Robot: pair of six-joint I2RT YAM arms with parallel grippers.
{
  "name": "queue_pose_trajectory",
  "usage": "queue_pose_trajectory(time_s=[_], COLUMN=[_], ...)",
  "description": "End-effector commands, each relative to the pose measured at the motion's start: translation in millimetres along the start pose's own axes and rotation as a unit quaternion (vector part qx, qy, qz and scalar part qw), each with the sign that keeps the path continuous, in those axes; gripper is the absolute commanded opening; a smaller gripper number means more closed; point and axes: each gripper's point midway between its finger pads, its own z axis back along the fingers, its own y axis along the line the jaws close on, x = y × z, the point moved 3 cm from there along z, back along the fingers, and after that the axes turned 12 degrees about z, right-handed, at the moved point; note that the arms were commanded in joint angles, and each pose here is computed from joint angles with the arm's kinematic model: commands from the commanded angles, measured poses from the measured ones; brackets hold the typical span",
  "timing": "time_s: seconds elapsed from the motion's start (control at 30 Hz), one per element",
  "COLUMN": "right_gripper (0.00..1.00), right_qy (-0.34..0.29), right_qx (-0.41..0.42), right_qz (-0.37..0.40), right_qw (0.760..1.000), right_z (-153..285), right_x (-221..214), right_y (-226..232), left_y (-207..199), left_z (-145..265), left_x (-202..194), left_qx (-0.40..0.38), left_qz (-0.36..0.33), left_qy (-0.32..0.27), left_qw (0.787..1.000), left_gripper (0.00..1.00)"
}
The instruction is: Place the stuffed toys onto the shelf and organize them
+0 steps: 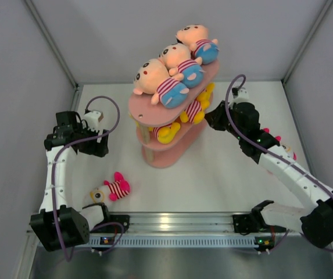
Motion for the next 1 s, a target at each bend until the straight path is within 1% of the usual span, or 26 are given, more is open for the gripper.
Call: queue_pose_trajectory(time_s=[0.0, 0.1, 0.4, 0.5, 0.53, 0.63, 0.7, 0.73, 0.77, 0.8, 0.83, 0.87, 0.93, 0.97], right_gripper=[0.15, 0.14, 0.14, 0.14, 0.14, 0.19, 0.26, 0.29, 0.38, 0.45, 0.59, 0.66, 0.79, 0.81], right_qy=[-0.005, -0.005, -0.002, 0.006, -0.006, -0.014, -0.009, -0.019, -0.02, -0.013, -0.012, 0.0, 0.001, 0.004], right_qx=[0.045, 0.067, 0.095, 0.06, 0.043, -0.006, -0.031, -0.039, -0.049, -0.073, -0.09, -0.125, -0.163, -0.207], right_qz=[-0.036, -0.047, -0.027, -0.032, -0.032, -0.038, -0.039, -0.037, -0.037, -0.038, -0.039, -0.047, -0.06, -0.074], right_qw=[0.998, 0.997, 0.995, 0.998, 0.999, 0.999, 0.999, 0.998, 0.998, 0.997, 0.995, 0.991, 0.985, 0.975], right_z=[-9, -16, -24, -23, -18, -5, 3, 10, 14, 21, 24, 31, 42, 51], right_x=[-4, -5, -6, -10, -5, -6, -9, -4, -2, -2, -2, -5, -4, -8], right_y=[12, 20, 40, 29, 25, 6, -8, -12, -18, -33, -42, -63, -87, -114], left_y=[1, 1, 1, 1, 1, 1, 1, 1, 1, 1, 1, 1, 2, 2], left_z=[1, 0, -4, -3, -2, -2, -3, -4, -4, -4, -5, -5, -4, -5], left_x=[6, 5, 4, 3, 3, 3, 2, 2, 2, 2, 1, 0, -1, -3], left_qx=[0.004, 0.003, 0.0, 0.001, 0.001, 0.002, 0.002, 0.0, 0.0, 0.0, 0.0, -0.001, 0.003, 0.004], left_qz=[-0.014, -0.013, -0.01, -0.009, -0.011, -0.014, -0.013, -0.013, -0.011, -0.011, -0.011, -0.009, -0.009, -0.009], left_qy=[-0.02, -0.018, -0.011, -0.01, -0.012, -0.013, -0.012, -0.01, -0.009, -0.01, -0.007, -0.006, -0.008, -0.005], left_qw=[1.0, 1.0, 1.0, 1.0, 1.0, 1.0, 1.0, 1.0, 1.0, 1.0, 1.0, 1.0, 1.0, 1.0], left_gripper=[0.86, 0.86, 0.86, 0.86, 0.86, 0.86, 0.86, 0.86, 0.86, 0.86, 0.86, 0.86, 0.86, 0.86])
